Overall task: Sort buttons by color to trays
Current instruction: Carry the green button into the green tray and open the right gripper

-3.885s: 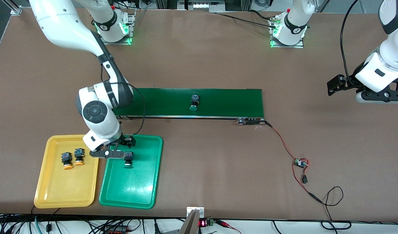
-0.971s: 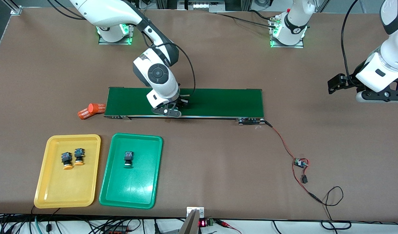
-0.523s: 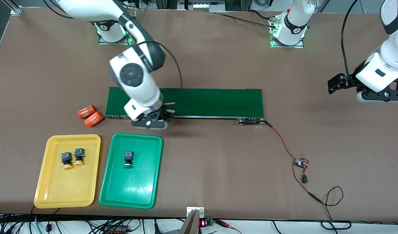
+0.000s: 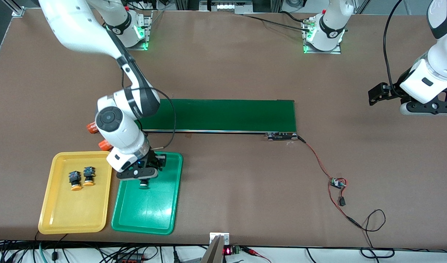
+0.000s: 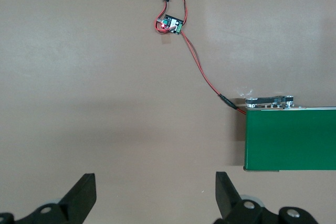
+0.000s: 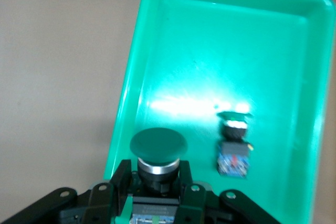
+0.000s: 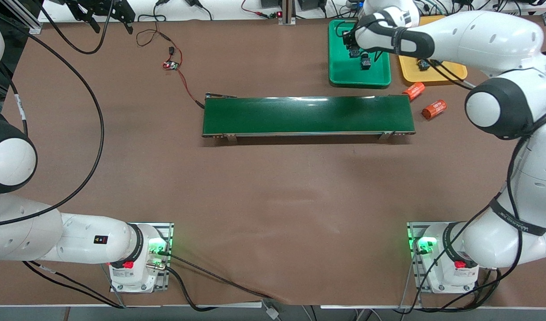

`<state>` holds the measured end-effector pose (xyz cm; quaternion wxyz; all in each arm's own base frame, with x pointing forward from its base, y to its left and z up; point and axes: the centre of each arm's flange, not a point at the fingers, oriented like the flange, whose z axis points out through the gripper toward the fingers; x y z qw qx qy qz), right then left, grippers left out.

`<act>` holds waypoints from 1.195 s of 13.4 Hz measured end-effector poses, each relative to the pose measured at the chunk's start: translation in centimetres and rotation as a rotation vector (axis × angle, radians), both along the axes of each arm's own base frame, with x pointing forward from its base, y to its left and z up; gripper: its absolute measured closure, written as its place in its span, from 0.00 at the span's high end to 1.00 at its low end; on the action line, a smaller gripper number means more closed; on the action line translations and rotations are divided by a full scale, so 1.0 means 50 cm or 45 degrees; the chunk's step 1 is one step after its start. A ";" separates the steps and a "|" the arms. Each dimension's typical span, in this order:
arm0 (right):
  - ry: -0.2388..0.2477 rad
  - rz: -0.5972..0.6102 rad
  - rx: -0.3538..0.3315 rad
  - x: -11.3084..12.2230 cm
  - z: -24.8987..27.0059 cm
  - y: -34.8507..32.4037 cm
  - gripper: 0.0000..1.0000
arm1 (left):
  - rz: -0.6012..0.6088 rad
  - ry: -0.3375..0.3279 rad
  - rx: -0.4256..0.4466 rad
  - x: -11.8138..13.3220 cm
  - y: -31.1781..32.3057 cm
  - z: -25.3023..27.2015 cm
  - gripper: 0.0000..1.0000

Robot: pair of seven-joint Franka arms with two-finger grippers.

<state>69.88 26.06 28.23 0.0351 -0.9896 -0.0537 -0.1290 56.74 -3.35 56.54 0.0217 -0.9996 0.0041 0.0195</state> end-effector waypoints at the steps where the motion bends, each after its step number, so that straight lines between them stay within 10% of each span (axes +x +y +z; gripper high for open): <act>1: -0.018 0.005 0.015 0.004 -0.030 0.007 0.41 | 0.000 0.000 0.000 0.000 0.000 0.000 1.00; 7: -0.043 0.008 -0.011 0.014 -0.113 -0.004 0.42 | 0.001 0.000 0.000 0.000 0.000 0.000 1.00; 13: -0.090 0.009 0.001 0.022 -0.119 -0.010 0.96 | 0.008 0.000 0.000 0.000 0.007 0.000 1.00; 16: -0.095 -0.001 -0.010 0.030 -0.093 -0.024 1.00 | 0.008 0.000 0.000 0.000 0.007 0.000 1.00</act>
